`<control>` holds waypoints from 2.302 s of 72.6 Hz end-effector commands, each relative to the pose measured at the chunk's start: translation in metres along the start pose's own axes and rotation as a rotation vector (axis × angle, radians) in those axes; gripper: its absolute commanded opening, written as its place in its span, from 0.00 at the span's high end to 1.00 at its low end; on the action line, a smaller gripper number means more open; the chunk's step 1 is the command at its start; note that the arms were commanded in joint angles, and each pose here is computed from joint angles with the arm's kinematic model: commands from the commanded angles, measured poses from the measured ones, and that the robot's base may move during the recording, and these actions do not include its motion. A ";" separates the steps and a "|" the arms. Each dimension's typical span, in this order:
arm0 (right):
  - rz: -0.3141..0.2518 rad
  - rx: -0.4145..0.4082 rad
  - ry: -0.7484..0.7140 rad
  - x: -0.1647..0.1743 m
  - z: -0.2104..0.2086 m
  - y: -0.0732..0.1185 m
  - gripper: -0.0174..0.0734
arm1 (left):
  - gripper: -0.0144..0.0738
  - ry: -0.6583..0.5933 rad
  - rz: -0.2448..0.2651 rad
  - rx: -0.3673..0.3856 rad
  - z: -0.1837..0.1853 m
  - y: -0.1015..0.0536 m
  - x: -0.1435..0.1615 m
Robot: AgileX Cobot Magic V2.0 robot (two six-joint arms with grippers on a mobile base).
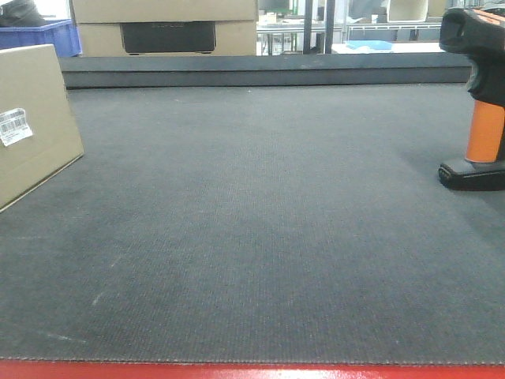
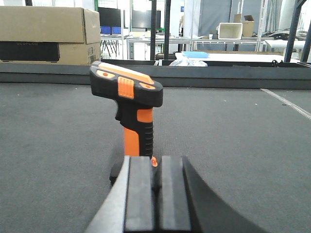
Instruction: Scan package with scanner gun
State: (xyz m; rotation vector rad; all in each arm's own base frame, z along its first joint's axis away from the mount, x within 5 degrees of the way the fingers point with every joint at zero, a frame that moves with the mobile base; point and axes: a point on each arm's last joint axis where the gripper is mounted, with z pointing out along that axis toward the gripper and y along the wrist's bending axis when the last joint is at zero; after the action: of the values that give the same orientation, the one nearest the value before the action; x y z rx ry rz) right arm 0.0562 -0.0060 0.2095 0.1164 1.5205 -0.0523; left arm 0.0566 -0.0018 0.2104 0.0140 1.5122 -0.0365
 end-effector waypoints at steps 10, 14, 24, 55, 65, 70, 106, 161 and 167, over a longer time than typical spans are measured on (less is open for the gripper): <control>-0.004 0.005 -0.020 -0.002 0.000 0.000 0.99 | 0.96 -0.017 -0.006 0.000 0.000 0.000 -0.002; -0.004 0.005 -0.020 -0.002 0.000 0.000 0.99 | 0.96 -0.017 -0.006 0.000 0.000 0.000 -0.002; -0.004 0.005 -0.020 -0.002 0.000 0.000 0.99 | 0.96 -0.017 -0.006 0.000 0.000 0.000 -0.002; -0.004 0.005 -0.020 -0.002 0.000 0.000 0.99 | 0.96 -0.058 -0.006 0.000 0.000 0.000 -0.005; -0.004 0.005 -0.020 -0.002 0.000 0.000 0.99 | 0.96 -0.033 -0.003 0.001 -0.003 0.000 -0.021; -0.004 0.005 -0.020 -0.002 0.000 0.000 0.99 | 0.96 -0.010 0.001 0.001 -0.003 -0.001 -0.035; -0.004 0.005 -0.020 -0.002 0.000 0.000 0.99 | 0.96 0.295 -0.003 0.001 0.074 -0.002 -0.118; -0.004 0.005 -0.020 -0.002 0.000 0.000 0.99 | 0.96 1.060 0.084 0.037 0.245 0.007 -0.145; -0.004 0.005 -0.020 -0.002 0.000 0.000 0.99 | 0.96 1.088 0.038 0.029 0.254 0.014 -0.139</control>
State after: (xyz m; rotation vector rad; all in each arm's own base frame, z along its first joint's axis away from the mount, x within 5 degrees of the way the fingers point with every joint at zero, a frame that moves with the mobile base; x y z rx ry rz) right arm 0.0562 -0.0060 0.2095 0.1164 1.5205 -0.0523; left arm 0.2956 0.0016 0.3656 0.1209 2.5719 0.0158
